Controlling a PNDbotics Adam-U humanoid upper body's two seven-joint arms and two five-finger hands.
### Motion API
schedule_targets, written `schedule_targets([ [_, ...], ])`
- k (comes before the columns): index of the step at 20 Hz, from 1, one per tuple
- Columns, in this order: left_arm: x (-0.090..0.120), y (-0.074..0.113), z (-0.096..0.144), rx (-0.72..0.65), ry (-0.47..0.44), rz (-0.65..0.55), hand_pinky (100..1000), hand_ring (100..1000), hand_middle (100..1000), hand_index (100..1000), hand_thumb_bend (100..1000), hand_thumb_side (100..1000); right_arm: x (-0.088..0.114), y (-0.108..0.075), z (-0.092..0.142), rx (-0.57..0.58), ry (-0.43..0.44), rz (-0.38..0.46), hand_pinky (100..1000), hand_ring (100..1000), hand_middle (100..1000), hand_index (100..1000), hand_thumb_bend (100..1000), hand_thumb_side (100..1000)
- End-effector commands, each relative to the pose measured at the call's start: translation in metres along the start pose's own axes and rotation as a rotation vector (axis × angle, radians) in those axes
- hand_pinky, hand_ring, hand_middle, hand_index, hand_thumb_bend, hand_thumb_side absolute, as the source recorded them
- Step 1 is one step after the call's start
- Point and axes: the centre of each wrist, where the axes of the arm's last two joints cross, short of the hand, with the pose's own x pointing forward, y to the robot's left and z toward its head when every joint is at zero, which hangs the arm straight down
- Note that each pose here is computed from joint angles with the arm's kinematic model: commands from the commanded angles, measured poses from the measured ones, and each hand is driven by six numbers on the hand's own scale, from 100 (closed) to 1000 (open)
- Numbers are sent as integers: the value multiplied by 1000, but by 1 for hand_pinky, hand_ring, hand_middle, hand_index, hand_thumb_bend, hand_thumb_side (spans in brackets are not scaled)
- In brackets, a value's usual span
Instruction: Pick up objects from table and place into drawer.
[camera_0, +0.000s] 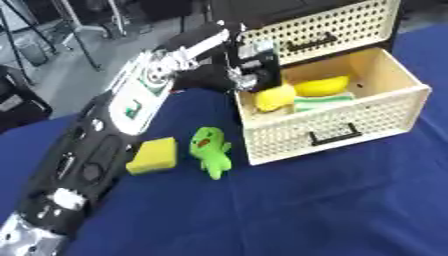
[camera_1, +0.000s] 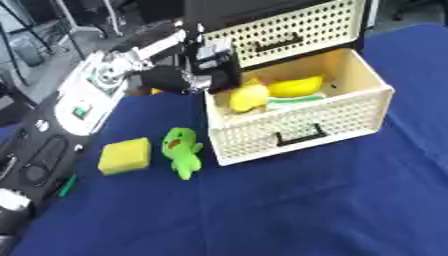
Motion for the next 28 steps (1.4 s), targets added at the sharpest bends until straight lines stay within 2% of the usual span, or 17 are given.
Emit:
schedule_targets([
  [1,3,14,0,42,-1,-52,471,584,528,1000,627,619,4,0,-8,-30,-43,-30,578,705,616,803,100,1000],
  [11,4,13,2,61,-14,-56,464,575,510,1000,550,624,4,0,-7,-33,-39,-30,579,706,616,803,100,1000],
  [16,10,26,11,133,-59,-21,450,561,492,923,532,619,4,-1,-7,-31,-39,-28,580,706,616,803,100,1000],
  [17,12,29,14,150,-71,-10,443,553,481,886,523,618,4,-1,-7,-30,-38,-28,580,706,616,803,100,1000],
  [20,18,44,31,211,-111,23,432,542,467,841,498,610,3,-3,-5,-27,-32,-17,580,706,617,803,100,1000],
  [24,25,64,58,282,-152,83,428,540,467,842,503,606,2,-6,-5,-25,-28,-6,581,707,618,802,100,1000],
  [28,26,77,84,356,-144,132,424,539,467,835,509,598,2,-7,-4,-22,-27,-2,583,708,619,802,100,1000],
])
